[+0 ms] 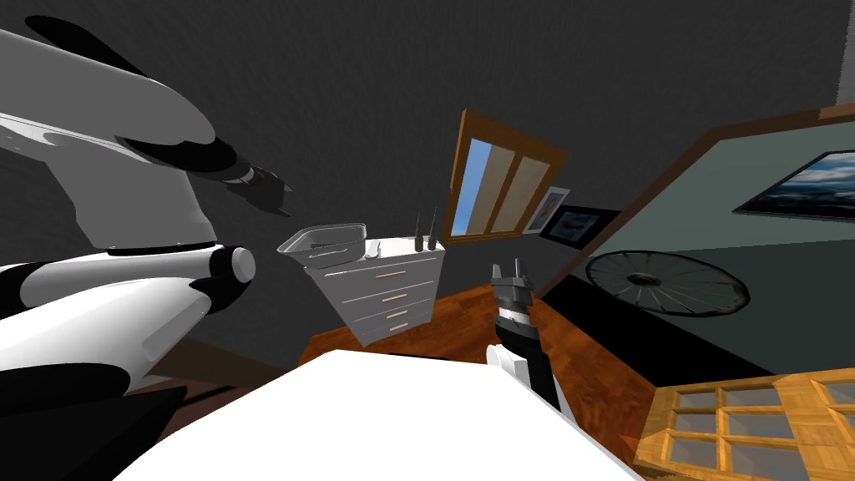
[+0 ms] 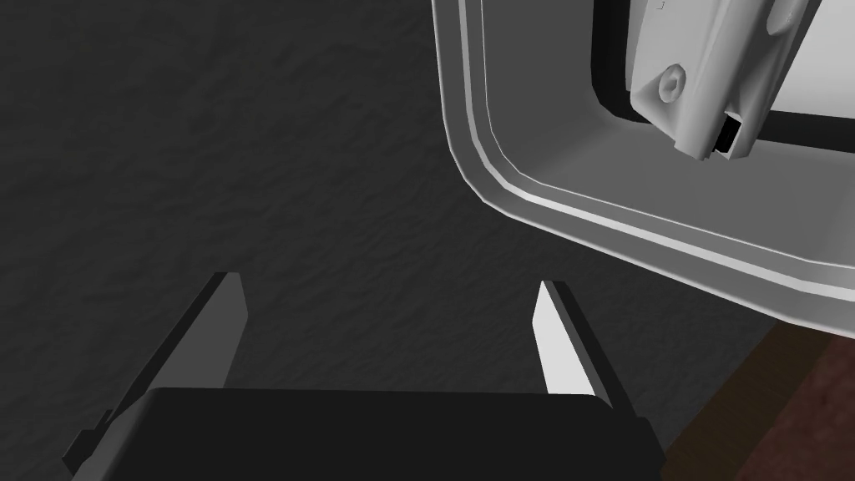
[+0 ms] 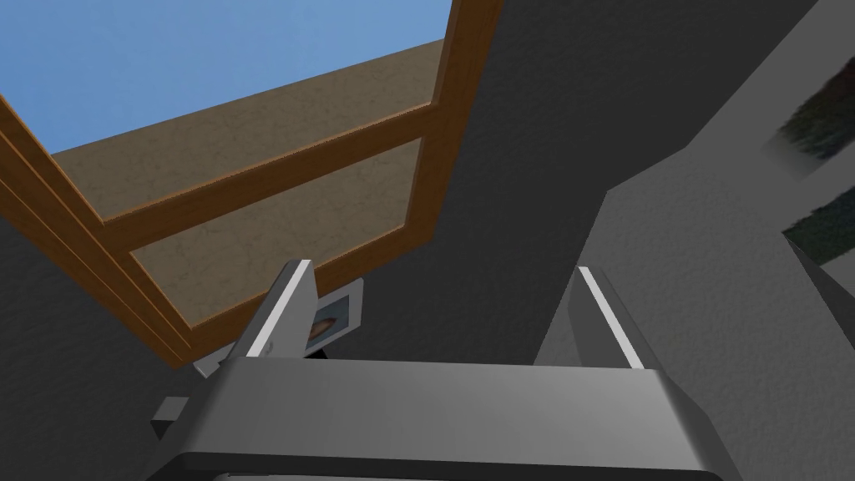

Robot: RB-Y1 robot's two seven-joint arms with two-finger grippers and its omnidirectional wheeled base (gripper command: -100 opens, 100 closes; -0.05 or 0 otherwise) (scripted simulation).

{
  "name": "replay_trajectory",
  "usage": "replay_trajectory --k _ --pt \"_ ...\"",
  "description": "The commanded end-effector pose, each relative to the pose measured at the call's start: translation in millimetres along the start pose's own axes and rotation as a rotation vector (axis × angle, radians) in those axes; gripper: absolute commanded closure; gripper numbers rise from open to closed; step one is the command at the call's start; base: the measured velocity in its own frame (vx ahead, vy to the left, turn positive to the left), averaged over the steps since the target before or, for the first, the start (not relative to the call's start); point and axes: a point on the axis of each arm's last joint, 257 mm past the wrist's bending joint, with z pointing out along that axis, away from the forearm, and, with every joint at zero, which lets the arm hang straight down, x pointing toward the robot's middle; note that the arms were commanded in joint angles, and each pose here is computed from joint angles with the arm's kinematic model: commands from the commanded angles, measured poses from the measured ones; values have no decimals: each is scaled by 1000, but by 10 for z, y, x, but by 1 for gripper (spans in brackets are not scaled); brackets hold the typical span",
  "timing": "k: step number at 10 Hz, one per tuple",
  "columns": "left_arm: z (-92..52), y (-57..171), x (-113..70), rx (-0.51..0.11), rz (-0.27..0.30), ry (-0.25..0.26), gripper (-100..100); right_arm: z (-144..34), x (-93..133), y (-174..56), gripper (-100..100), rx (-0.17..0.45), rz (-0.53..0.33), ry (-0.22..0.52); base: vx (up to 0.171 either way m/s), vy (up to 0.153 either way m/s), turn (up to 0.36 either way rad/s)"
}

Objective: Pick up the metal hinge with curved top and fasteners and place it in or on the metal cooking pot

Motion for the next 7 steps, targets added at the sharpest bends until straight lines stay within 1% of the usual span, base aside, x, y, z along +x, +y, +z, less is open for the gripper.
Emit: replay_trajectory --k 1,2,7 --pt "0 0 0 0 0 0 -100 0 0 0 0 0 0 0 17 -3 -1" --pt "-6 1 -4 -2 0 0 0 0 0 0 0 0 0 0 0 0 0" --pt "-5 1 -3 -1 0 0 0 0 0 0 0 0 0 0 0 0 0"
